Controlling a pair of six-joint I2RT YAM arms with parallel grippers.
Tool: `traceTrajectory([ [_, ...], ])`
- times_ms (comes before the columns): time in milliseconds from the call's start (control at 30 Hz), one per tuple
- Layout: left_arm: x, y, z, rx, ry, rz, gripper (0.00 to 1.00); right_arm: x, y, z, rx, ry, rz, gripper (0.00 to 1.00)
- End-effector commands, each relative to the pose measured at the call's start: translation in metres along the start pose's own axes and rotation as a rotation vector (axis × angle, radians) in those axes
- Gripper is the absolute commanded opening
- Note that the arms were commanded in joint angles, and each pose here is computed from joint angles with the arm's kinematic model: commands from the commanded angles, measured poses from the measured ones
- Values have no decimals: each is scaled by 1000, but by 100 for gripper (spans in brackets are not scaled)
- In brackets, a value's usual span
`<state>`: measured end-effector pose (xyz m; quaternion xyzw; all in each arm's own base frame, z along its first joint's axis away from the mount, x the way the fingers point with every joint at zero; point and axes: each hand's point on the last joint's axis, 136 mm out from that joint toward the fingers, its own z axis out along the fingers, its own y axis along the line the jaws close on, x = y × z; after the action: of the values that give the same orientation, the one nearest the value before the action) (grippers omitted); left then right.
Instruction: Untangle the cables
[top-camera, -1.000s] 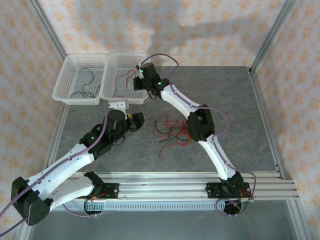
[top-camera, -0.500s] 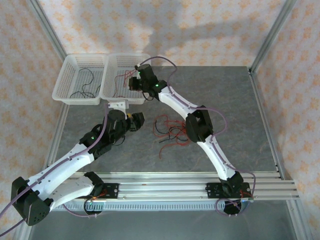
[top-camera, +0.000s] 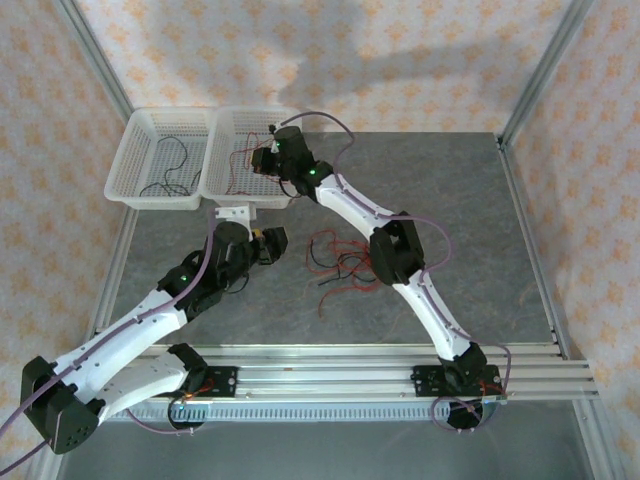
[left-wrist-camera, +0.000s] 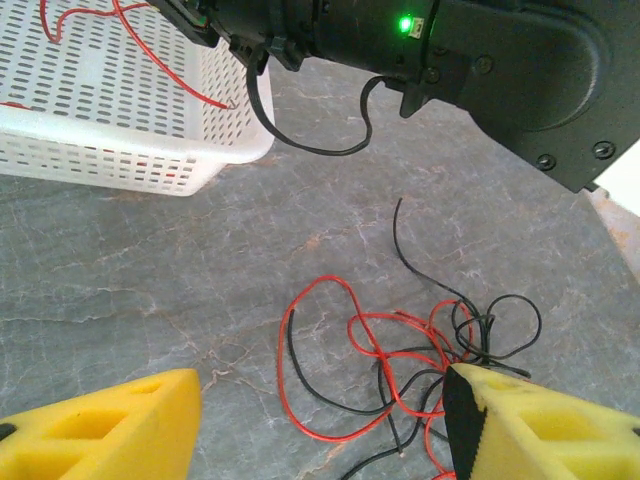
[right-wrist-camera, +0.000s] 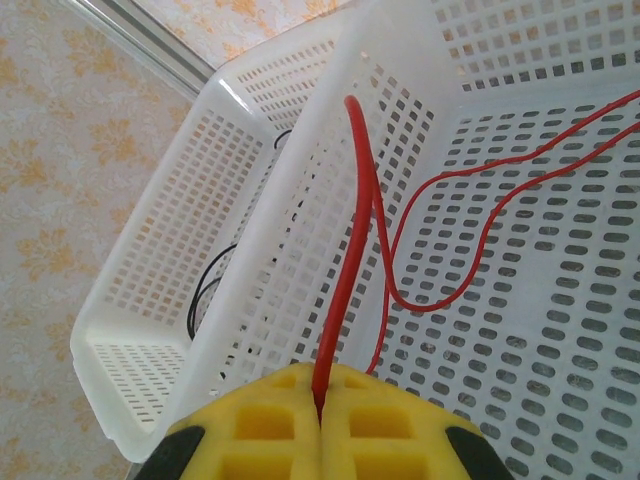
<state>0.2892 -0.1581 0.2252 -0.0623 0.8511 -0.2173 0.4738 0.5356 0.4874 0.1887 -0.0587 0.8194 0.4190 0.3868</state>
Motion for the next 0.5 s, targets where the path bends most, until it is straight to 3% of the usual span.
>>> traceTrajectory([
  [0, 1, 2, -5, 1, -11, -21, 66, -12, 7, 5, -23, -66, 4, 0],
  [100, 2, 2, -6, 2, -10, -22, 66, -9, 4, 6, -5, -64, 0, 2],
  [267, 0, 2, -8, 4, -16, -24, 66, -8, -3, 2, 68, -54, -32, 31],
  [367, -2, 0, -9, 11, -19, -25, 67, -13, -1, -6, 108, -59, -66, 43],
  [467, -3, -1, -9, 14, -19, -25, 67, -24, 1, -19, 172, -81, -105, 48],
])
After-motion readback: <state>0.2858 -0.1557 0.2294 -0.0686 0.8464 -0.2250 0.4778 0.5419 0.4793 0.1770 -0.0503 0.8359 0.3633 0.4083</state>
